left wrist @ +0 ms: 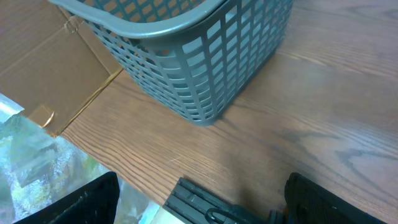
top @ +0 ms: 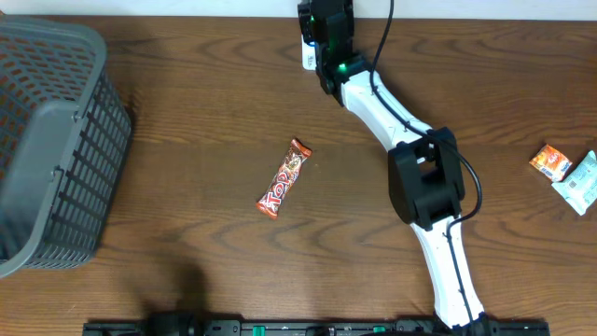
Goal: Scan the item barcode
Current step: 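Move the bottle rightward past the scanner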
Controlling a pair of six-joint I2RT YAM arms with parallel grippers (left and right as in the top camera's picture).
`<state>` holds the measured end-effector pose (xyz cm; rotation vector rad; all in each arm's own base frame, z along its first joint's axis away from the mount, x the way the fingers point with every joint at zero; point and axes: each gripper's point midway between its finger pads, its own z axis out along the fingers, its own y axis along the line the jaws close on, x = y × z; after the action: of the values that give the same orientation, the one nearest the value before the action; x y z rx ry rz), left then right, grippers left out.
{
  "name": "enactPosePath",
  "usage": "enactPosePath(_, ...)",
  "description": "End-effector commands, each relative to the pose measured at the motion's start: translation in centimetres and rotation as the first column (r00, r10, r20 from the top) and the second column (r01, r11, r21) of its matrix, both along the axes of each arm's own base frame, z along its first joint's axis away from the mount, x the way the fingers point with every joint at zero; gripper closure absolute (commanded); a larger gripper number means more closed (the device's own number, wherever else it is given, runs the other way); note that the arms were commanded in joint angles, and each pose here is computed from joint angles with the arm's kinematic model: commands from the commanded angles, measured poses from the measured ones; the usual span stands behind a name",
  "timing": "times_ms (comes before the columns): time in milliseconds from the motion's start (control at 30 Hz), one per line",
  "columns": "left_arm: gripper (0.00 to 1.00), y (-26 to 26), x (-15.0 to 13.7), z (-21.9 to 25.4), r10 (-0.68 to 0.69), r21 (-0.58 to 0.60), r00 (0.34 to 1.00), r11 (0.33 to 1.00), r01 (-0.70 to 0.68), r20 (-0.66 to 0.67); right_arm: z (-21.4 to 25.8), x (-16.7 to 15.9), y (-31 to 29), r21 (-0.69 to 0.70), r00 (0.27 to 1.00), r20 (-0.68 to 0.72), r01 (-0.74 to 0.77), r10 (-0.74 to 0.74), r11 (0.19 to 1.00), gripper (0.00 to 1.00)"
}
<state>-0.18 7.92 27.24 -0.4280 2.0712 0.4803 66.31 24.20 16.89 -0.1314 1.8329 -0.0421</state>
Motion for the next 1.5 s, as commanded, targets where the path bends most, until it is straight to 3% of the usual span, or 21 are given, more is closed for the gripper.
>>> enactPosePath(0, 0.14, 0.0, -1.2, -1.4, 0.01, -0.004, 0.998, 1.0, -0.01, -0.067, -0.8, 0.2, 0.1, -0.02, 1.0, -0.003, -0.007, 0.007, 1.0, 0.51)
enactPosePath(333, 0.14, 0.0, -1.2, -1.4, 0.01, -0.004, 0.998, 1.0, -0.011, -0.066, -1.5, 0.1, -0.1, -0.065, 1.0, -0.026, -0.011, 0.01, 0.998, 0.52)
enactPosePath(600, 0.14, 0.0, -1.2, -1.4, 0.01, -0.004, 0.998, 1.0, -0.01, -0.066, -1.2, -0.6, -1.2, -0.245, 0.996, -0.017, 0.076, -0.083, 0.966, 0.54)
enactPosePath(900, 0.14, 0.0, -1.2, -1.4, 0.01, -0.004, 0.998, 1.0, -0.011, -0.066, 3.6, -2.7, -5.4, -0.525, 0.956, 0.051, 0.272, -0.289, 0.807, 0.57)
enactPosePath(1033, 0.14, 0.0, -1.2, -1.4, 0.01, -0.004, 0.998, 1.0, -0.01, -0.067, 3.8, -3.8, -10.3, -0.625, 0.897, 0.03, 0.361, -0.441, 0.692, 0.55)
enactPosePath(1200, 0.14, 0.0, -1.2, -1.4, 0.01, -0.004, 0.998, 1.0, -0.01, -0.067, 1.3, -5.5, -18.9, -0.772, 0.783, -0.064, 0.354, -0.618, 0.528, 0.53)
enactPosePath(1467, 0.14, 0.0, -1.2, -1.4, 0.01, -0.004, 0.998, 1.0, -0.01, -0.067, -2.5, -10.6, -32.5, -0.805, 0.527, -0.196, 0.395, -0.827, 0.442, 0.54)
